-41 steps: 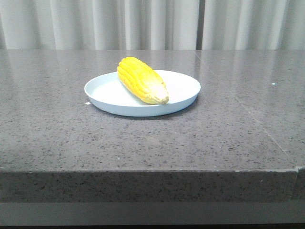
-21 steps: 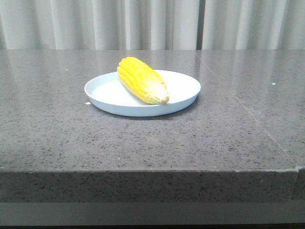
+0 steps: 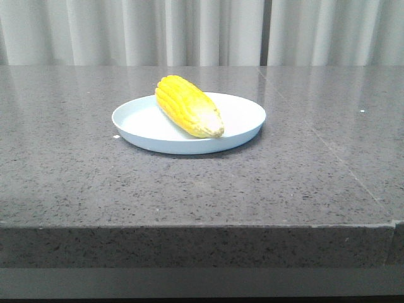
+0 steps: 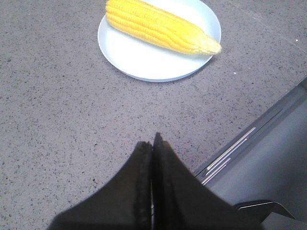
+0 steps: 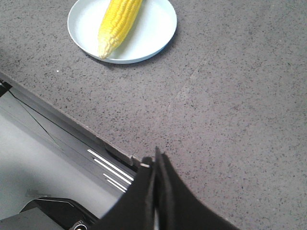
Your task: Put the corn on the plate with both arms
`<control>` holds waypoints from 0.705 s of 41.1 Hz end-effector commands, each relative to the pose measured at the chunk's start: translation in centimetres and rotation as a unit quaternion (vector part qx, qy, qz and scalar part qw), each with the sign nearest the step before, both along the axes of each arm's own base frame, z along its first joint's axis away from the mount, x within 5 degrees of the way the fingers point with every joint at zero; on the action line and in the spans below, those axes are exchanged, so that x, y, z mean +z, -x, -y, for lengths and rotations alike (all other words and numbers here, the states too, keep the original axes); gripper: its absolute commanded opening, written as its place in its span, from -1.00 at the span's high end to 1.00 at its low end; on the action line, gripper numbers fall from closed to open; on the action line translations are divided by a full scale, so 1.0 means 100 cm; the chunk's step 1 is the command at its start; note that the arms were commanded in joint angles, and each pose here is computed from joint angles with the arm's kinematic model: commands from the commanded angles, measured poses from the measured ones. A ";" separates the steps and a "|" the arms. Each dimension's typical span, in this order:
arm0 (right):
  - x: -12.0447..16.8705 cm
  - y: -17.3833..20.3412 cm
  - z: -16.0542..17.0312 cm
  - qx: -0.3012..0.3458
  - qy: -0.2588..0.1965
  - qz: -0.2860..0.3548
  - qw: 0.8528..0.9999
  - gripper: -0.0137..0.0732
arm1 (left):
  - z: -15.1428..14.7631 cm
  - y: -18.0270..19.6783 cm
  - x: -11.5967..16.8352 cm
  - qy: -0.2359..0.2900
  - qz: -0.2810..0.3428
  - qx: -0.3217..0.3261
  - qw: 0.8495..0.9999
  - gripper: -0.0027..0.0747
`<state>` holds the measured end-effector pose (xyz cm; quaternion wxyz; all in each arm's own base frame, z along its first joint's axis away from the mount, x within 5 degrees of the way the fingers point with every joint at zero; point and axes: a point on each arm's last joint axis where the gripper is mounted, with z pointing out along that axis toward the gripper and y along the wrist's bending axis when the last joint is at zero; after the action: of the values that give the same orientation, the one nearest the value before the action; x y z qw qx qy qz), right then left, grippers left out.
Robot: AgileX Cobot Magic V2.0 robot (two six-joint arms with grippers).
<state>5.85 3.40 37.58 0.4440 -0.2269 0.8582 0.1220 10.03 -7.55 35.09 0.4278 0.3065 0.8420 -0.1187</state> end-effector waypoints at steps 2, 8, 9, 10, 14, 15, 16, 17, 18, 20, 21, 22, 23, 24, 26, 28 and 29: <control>0.011 -0.002 0.000 -0.002 -0.014 0.039 0.999 0.84 | 0.003 -0.002 0.014 0.034 0.039 -0.004 0.999 0.98; 0.011 -0.001 -0.002 0.004 -0.027 0.031 0.999 0.84 | 0.003 -0.002 0.014 0.034 0.039 -0.004 0.999 0.98; 0.011 -0.001 -0.002 0.004 -0.027 0.031 0.999 0.84 | 0.003 -0.002 0.014 0.034 0.039 -0.004 0.999 0.98; 0.011 -0.001 -0.002 0.004 -0.027 0.031 0.999 0.84 | 0.003 -0.002 0.014 0.034 0.039 -0.004 0.999 0.98; 0.011 -0.001 -0.002 0.004 -0.027 0.031 0.999 0.84 | 0.003 -0.002 0.014 0.034 0.039 -0.004 0.999 0.98; 0.011 -0.001 -0.002 0.004 -0.027 0.031 0.999 0.84 | 0.003 -0.002 0.014 0.034 0.039 -0.004 0.999 0.98; 0.011 -0.001 -0.002 0.004 -0.027 0.031 0.999 0.84 | 0.003 -0.002 0.014 0.034 0.039 -0.004 0.999 0.98; 0.011 -0.001 -0.002 0.004 -0.027 0.031 0.999 0.84 | 0.003 -0.002 0.014 0.034 0.039 -0.004 0.999 0.98; 0.011 -0.001 -0.002 0.004 -0.027 0.031 0.999 0.84 | 0.003 -0.002 0.014 0.034 0.039 -0.004 0.999 0.98; 0.011 -0.001 -0.002 0.004 -0.027 0.031 0.999 0.84 | 0.003 -0.002 0.014 0.034 0.039 -0.004 0.999 0.98; 0.011 -0.001 -0.002 0.004 -0.027 0.031 0.999 0.84 | 0.003 -0.002 0.014 0.034 0.039 -0.004 0.999 0.98; 0.011 -0.001 -0.002 0.004 -0.027 0.031 0.999 0.84 | 0.003 -0.002 0.014 0.034 0.039 -0.004 0.999 0.98; 0.011 -0.001 -0.002 0.004 -0.027 0.031 0.999 0.84 | 0.003 -0.002 0.014 0.034 0.039 -0.004 0.999 0.98; 0.011 -0.001 -0.002 0.004 -0.027 0.031 0.999 0.84 | 0.003 -0.002 0.014 0.034 0.039 -0.004 0.999 0.98; 0.011 -0.001 -0.002 0.004 -0.027 0.031 0.999 0.84 | 0.002 0.001 0.014 0.038 0.042 -0.008 0.998 0.98; 0.011 -0.001 -0.002 0.004 -0.027 0.031 0.999 0.84 | 0.001 0.004 0.014 0.042 0.046 -0.011 0.998 0.98; 0.011 -0.001 -0.002 0.004 -0.027 0.031 0.999 0.84 | -0.001 0.006 0.014 0.044 0.048 -0.011 0.998 0.98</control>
<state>5.80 3.47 37.57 0.4418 -0.2268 0.8586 0.1271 9.75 -7.46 35.09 0.4312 0.3096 0.8387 -0.1220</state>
